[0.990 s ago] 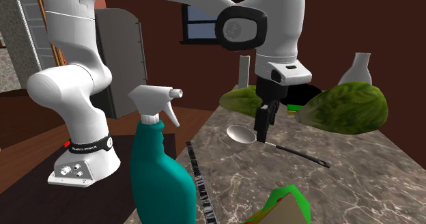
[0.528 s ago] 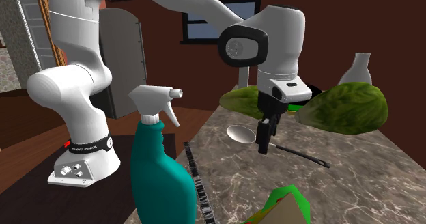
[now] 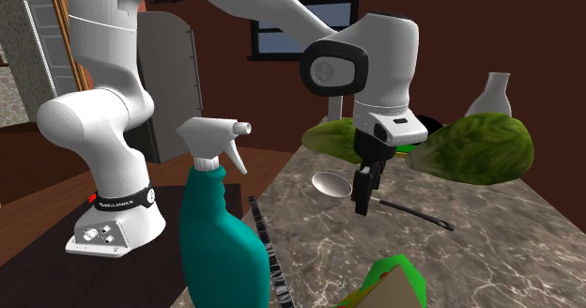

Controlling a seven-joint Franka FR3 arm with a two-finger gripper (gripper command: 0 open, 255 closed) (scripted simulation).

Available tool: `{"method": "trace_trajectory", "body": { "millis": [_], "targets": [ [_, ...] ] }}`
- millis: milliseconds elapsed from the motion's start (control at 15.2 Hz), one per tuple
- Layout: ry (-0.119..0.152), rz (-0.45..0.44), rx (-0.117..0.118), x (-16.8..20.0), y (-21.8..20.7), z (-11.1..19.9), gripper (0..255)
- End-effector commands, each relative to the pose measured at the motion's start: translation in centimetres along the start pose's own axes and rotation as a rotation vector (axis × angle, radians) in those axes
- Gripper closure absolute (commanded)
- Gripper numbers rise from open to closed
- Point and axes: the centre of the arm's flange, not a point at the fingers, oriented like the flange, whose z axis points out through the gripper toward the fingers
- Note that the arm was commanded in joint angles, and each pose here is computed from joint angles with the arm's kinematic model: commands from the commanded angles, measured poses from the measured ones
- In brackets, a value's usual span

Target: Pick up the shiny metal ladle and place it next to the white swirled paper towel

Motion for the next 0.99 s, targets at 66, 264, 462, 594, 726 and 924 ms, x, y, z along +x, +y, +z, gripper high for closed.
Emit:
{"method": "trace_trajectory", "body": {
  "millis": [66,264,462,594,726,924],
  "targets": [
    [0.000,0.000,0.000,0.0,0.0,0.0,255],
    [0.000,0.000,0.000,0.0,0.0,0.0,255],
    [0.000,0.000,0.000,0.0,0.0,0.0,255],
    [0.000,0.000,0.000,0.0,0.0,0.0,255],
    [0.000,0.000,0.000,0.0,-0.1,-1.0,255],
    [0.000,0.000,0.000,-0.1,-0.3,-2.6,255]
  ]
}}
